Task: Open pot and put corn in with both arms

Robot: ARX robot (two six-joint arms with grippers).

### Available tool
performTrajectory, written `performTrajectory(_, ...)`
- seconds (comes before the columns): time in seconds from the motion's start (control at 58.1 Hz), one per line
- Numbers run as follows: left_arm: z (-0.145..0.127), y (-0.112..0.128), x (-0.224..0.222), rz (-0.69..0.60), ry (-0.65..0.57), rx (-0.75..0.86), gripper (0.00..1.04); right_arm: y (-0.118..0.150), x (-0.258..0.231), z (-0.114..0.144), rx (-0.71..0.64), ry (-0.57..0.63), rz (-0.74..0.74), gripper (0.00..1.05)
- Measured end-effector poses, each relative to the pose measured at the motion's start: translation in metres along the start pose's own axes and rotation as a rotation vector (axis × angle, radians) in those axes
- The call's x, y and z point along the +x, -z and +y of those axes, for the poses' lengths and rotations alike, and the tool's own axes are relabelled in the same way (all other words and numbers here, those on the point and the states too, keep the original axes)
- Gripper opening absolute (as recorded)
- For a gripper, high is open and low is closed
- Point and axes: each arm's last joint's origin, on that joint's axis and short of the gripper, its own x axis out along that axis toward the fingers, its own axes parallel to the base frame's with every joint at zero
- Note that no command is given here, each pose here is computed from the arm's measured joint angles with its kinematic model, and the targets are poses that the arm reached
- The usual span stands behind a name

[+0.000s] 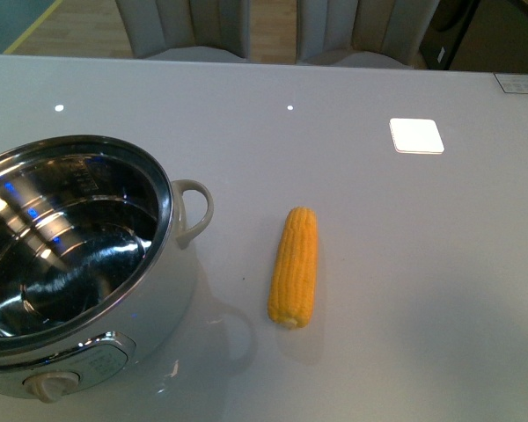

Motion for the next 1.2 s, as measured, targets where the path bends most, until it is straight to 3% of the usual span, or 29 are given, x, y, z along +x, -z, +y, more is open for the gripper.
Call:
performTrajectory(0.396,0.0,0.0,0.0,0.0,0.0,0.0,0.98,-0.001,0.096,0.058,-0.124,-0.075,0.135,0.96)
performTrajectory(0.774,0.0,0.0,0.0,0.0,0.0,0.0,0.98,0.02,0.119,0.098,-0.25,-0.214,0.223,0.96)
performTrajectory(0.964,0.0,0.0,0.0,0.0,0.0,0.0,0.98,0.014,0.138,0.128,-0.301,-0.245,0.224,0.96)
performTrajectory(1.205,0.0,0.0,0.0,0.0,0.0,0.0,0.98,0.027,0.152,0.15,-0.365,-0.28,0.257,0.96)
